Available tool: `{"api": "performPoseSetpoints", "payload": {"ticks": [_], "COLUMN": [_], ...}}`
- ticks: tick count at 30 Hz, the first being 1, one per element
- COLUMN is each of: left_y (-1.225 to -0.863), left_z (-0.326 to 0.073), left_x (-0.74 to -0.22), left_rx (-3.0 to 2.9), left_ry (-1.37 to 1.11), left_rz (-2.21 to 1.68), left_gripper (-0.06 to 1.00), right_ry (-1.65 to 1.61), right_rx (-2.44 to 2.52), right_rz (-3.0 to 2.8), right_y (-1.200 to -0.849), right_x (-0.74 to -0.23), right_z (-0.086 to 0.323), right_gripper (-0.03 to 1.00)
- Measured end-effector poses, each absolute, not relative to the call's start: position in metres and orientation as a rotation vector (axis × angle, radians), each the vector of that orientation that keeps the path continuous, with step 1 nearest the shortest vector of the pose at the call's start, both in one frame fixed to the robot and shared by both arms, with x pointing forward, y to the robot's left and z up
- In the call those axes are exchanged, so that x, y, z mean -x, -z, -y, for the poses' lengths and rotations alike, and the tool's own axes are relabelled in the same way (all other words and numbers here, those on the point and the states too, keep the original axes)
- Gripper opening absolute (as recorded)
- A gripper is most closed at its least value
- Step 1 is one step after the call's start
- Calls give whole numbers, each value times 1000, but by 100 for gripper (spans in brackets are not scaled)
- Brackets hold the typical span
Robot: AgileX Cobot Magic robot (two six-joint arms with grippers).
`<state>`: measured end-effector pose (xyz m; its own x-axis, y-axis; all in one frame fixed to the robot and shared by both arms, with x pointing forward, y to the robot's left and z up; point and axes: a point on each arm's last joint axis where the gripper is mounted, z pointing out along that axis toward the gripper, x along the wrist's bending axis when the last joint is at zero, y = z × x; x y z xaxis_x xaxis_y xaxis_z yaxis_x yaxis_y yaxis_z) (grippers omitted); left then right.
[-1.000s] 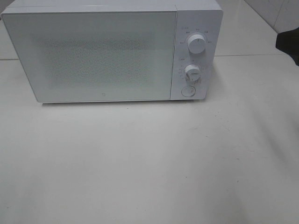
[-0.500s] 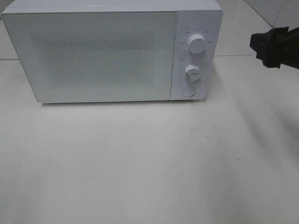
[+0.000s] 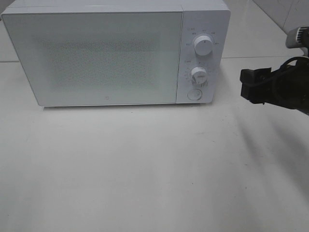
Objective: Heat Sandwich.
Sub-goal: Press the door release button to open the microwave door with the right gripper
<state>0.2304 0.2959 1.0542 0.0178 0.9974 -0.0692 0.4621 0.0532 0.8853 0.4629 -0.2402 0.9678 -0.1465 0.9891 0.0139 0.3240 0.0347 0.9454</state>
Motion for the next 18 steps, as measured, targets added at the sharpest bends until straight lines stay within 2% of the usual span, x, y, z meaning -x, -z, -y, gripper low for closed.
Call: {"api": "performPoseSetpoints", "payload": {"ticks": [18], "left_y": [-1054], "left_z": [-296], "left_x": [-230], "left_rx": [-1516], "left_ry": [-870], "left_rz": [-1553], "left_gripper": [97], "right_ry": [-1094], "right_rx": [-1436], "right_rz": [-1570], "right_y": [-923], "right_x": [-458], "right_z": [185], "right_gripper": [74]}}
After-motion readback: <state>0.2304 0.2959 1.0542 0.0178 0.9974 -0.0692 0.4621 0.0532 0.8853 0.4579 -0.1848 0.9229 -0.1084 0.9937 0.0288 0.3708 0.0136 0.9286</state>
